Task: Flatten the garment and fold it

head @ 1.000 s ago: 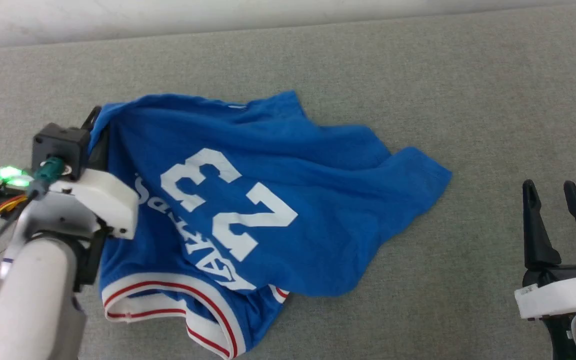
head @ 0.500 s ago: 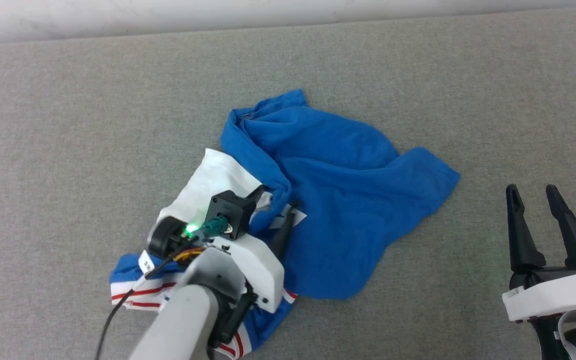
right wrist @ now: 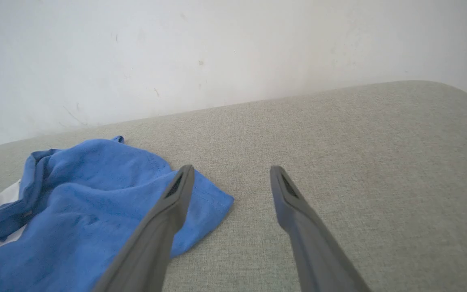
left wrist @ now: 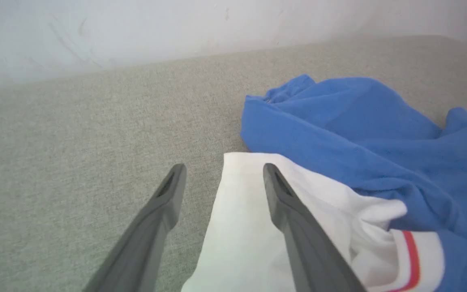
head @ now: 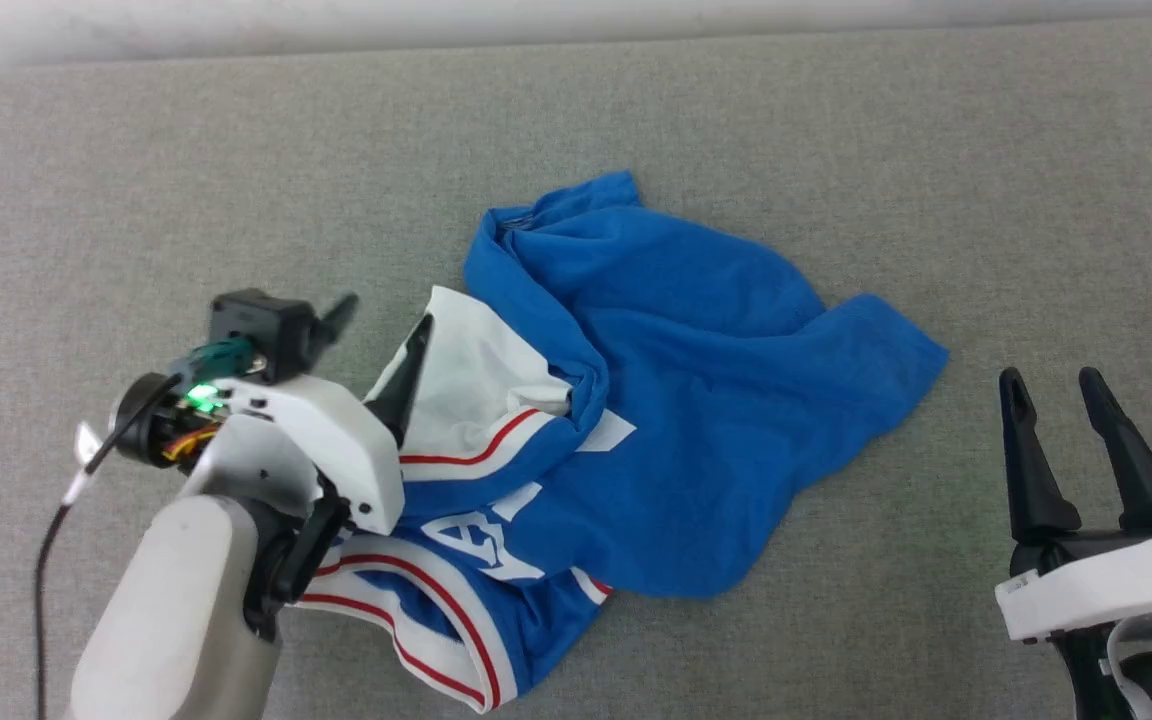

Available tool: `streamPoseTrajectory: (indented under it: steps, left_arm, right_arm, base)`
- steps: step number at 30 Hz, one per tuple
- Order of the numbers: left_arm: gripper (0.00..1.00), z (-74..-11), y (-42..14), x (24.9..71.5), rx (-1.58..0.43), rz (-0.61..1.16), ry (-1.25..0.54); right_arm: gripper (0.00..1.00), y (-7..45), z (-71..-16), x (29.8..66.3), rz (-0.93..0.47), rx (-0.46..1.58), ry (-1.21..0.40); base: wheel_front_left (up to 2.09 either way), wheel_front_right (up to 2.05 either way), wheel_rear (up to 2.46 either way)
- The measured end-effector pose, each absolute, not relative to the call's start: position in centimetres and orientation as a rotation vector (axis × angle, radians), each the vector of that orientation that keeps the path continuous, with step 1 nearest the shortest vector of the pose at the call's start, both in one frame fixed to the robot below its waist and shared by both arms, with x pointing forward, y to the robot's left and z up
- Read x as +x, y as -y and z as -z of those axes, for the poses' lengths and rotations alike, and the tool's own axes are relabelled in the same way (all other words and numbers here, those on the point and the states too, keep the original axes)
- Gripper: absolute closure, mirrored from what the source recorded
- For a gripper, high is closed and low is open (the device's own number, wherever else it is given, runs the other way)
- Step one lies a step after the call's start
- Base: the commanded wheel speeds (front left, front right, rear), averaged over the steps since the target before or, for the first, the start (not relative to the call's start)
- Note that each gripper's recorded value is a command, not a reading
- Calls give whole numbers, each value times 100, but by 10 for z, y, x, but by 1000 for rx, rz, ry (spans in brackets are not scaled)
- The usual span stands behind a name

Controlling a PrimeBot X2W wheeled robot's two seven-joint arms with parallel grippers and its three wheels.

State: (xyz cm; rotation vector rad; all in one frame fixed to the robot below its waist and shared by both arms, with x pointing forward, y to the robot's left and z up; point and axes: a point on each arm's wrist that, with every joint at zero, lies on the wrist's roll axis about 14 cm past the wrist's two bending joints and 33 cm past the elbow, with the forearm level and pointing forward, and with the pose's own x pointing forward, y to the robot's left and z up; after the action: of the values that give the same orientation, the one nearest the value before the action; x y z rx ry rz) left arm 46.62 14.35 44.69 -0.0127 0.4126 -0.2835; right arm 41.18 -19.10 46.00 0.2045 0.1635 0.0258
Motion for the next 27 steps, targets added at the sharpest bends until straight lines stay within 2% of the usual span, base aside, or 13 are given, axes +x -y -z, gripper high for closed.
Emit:
streamPoseTrajectory:
  steps: [9, 14, 15, 16, 21, 27]
  left_arm:
    - [0, -397, -133, 454, 4, 360, -639]
    - [0, -387, -134, 456, 66, 389, -683]
    - [64, -387, -134, 457, 69, 388, -679]
    - [100, -387, -135, 458, 72, 385, -671]
    - [100, -399, -149, 469, 18, 291, -572]
    - [100, -467, -214, 486, -148, -6, -278]
  right_arm:
    - [0, 197, -457, 413, -11, 188, -183]
    - [0, 199, -458, 411, -4, 186, -184]
    - [0, 200, -458, 411, -3, 186, -183]
    - [0, 200, -458, 411, -2, 185, -182]
    - [0, 200, -460, 412, -3, 178, -180]
    - [0, 195, -462, 410, -19, 181, -179]
  base:
    - [0, 0, 0]
    - [0, 0, 0]
    - [0, 0, 0]
    - [0, 0, 0]
    - [0, 0, 0]
    - [0, 0, 0]
